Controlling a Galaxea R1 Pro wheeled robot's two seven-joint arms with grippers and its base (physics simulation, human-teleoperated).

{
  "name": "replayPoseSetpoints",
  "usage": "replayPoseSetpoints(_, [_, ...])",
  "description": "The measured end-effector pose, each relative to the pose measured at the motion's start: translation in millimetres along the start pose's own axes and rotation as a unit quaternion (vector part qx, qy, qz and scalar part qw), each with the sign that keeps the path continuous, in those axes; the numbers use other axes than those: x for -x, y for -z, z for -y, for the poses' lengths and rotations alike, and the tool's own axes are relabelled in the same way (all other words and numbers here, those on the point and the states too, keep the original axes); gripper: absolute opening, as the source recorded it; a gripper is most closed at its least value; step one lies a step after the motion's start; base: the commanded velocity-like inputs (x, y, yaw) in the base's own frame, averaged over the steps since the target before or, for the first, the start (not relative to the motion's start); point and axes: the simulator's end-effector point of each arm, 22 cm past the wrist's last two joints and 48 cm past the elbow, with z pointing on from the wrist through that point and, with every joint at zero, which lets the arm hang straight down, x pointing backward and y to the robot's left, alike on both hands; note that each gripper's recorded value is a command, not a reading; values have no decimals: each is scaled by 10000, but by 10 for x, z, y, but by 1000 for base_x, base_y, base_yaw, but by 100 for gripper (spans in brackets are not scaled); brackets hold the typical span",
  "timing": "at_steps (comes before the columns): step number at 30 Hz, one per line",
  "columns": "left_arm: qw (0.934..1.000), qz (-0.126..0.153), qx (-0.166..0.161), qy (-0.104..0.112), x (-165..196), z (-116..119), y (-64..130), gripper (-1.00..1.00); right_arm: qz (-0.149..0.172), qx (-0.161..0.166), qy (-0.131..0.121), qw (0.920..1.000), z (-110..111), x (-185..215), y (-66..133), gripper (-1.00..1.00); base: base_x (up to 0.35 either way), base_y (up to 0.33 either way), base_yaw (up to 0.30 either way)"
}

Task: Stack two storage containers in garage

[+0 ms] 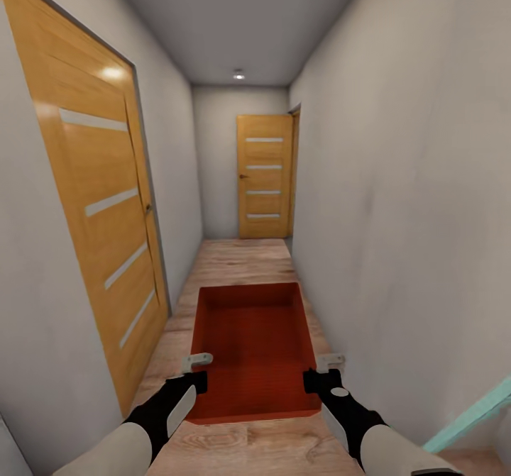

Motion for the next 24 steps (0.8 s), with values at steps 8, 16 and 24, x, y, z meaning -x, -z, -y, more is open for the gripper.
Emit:
replayPoseSetpoints(8, [10000,10,-6,-1,5,-2,-1,-100,10,-5,0,10000,-3,5,1,-100,324,93,0])
replayPoseSetpoints(16, [10000,10,-2,1,4,2,0,-100,10,-1,0,10000,1,4,0,-100,324,125,0])
replayPoseSetpoints(24, [10000,9,-27,2,8,-49,-14,-100,7,-29,3,10000,-51,8,6,-100,324,81,0])
